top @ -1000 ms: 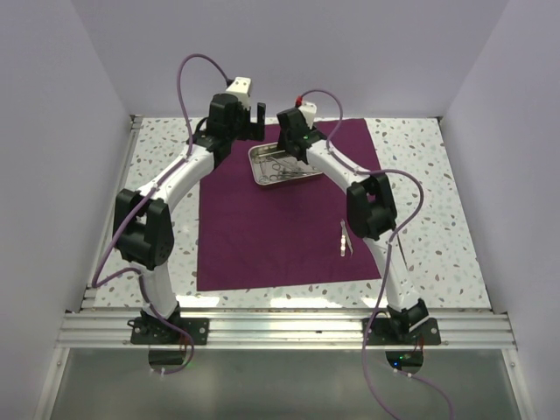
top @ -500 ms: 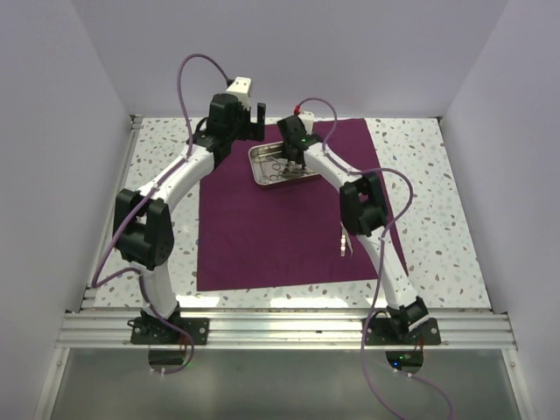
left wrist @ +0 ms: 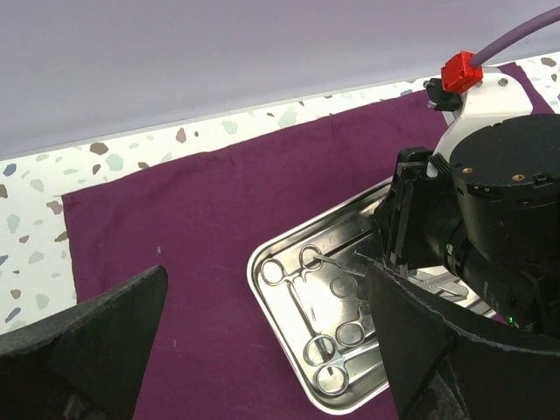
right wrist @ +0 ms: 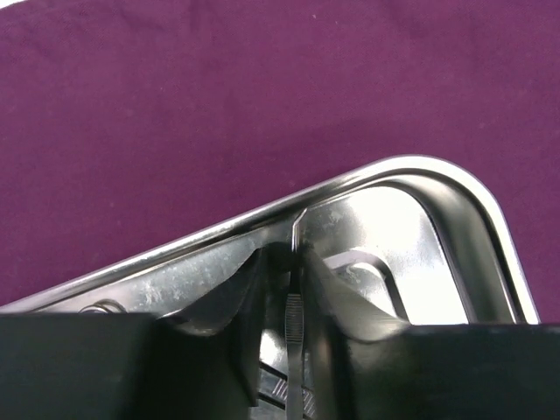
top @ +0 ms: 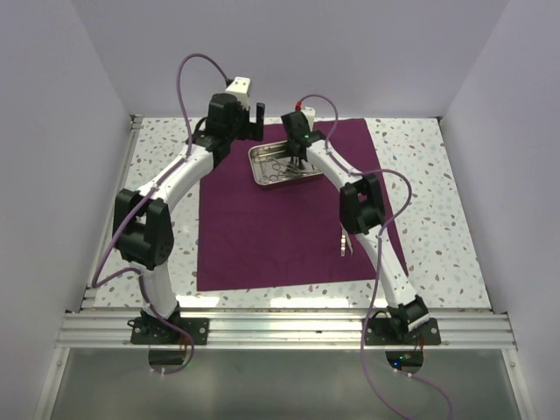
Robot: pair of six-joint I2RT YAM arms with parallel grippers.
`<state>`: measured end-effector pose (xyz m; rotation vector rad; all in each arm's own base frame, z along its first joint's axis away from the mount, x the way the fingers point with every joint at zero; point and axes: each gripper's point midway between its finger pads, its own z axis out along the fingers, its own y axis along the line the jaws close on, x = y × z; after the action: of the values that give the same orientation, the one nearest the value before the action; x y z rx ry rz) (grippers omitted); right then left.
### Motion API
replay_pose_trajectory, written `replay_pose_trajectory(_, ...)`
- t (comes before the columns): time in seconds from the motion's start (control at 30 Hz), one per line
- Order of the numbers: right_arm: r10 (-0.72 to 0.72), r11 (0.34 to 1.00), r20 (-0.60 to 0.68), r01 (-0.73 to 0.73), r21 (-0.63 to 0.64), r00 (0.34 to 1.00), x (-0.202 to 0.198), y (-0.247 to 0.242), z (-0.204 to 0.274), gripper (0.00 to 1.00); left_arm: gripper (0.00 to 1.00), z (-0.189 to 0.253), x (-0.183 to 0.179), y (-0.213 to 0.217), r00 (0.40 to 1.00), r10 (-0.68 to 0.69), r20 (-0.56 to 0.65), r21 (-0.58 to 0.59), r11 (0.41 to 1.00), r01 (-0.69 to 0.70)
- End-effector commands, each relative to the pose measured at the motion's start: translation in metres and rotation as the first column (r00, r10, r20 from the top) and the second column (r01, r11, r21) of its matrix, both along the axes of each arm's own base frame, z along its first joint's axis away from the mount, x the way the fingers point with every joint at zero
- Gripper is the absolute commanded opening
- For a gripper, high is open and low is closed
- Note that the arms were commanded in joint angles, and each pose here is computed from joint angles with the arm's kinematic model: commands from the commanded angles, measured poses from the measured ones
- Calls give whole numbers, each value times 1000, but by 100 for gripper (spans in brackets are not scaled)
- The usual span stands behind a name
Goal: Open and lay out the surgical kit
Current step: Pick up the medical item from the container, then place the medical item in the surgical kit.
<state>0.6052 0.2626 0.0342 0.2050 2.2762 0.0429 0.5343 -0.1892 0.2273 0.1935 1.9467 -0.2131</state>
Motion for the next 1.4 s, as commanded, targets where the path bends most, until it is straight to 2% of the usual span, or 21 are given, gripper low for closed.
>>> replay_pose_trajectory(0.0,57,998,-93,-59,-22,994,-16,2,-20,24,99,28,5,8,997,17,75,-9,1000,-16)
replay_pose_trajectory(0.07,68,997,-98,-71,-24,993,-17,3,-20,15,99,27,5,8,997,16,73,-10,1000,-15)
replay_pose_trajectory(0.1,66,997,-95,-68,-24,993,-16,2,-19,1,99,28,5,8,997,14,73,-10,1000,-14)
replay_pose_trajectory(0.33,95,995,20,-95,-13,995,-9,5,27,0,99,26,6,6,997,10,71,-15,1000,-9)
replay_pose_trajectory(0.37,98,995,83,-98,3,992,-8,5,62,0,100,26,6,6,998,8,70,-15,1000,-7)
replay_pose_trajectory(0.4,100,994,148,-104,20,984,-3,10,80,0,99,26,6,5,998,7,69,-16,1000,-6)
replay_pose_trajectory(0.43,101,995,141,-101,-1,985,-11,9,73,0,99,25,7,5,998,9,68,-16,1000,-8)
replay_pose_trajectory(0.5,100,994,250,-106,11,963,-11,11,121,0,99,25,7,5,998,9,66,-15,1000,-8)
replay_pose_trajectory(0.6,103,994,344,-112,6,933,-22,15,162,0,99,26,7,5,998,10,70,-20,1000,-9)
replay_pose_trajectory(0.7,103,994,394,-109,-6,914,-30,14,178,0,99,27,7,5,997,13,72,-19,1000,-11)
replay_pose_trajectory(0.87,78,996,449,-84,-7,890,-60,-7,223,0,99,25,8,3,998,9,62,-27,1000,-7)
replay_pose_trajectory(0.9,72,997,415,-66,-30,907,-71,-18,209,0,99,28,9,1,998,4,64,-33,999,-2)
replay_pose_trajectory(0.93,59,998,439,-62,-8,897,-85,-26,232,0,100,23,10,-1,999,-5,54,-34,999,7)
replay_pose_trajectory(1.03,42,999,345,-38,-17,938,-126,-49,197,0,100,19,14,-6,999,-12,39,-47,999,14)
replay_pose_trajectory(1.07,17,999,366,-27,23,930,-144,-58,213,0,100,10,16,-7,1000,-12,22,-46,999,13)
replay_pose_trajectory(1.1,24,1000,291,-20,-16,957,-164,-70,178,0,100,13,17,-8,1000,-10,25,-58,998,11)
replay_pose_trajectory(1.17,-9,1000,284,11,-5,959,-188,-88,177,0,100,11,21,-13,999,-18,32,-78,997,20)
replay_pose_trajectory(1.23,-34,996,213,50,-69,976,-211,-110,145,0,100,9,29,-17,999,-12,34,-106,994,15)
replay_pose_trajectory(1.27,-37,996,198,52,-73,980,-219,-116,142,0,100,27,36,-21,997,-10,74,-127,992,19)
replay_pose_trajectory(1.33,-6,996,146,20,-89,989,-233,-120,121,0,100,28,53,-22,996,23,87,-138,990,-10)
replay_pose_trajectory(1.37,29,997,121,-20,-75,992,-239,-115,115,0,100,51,63,-22,989,43,140,-156,988,-21)
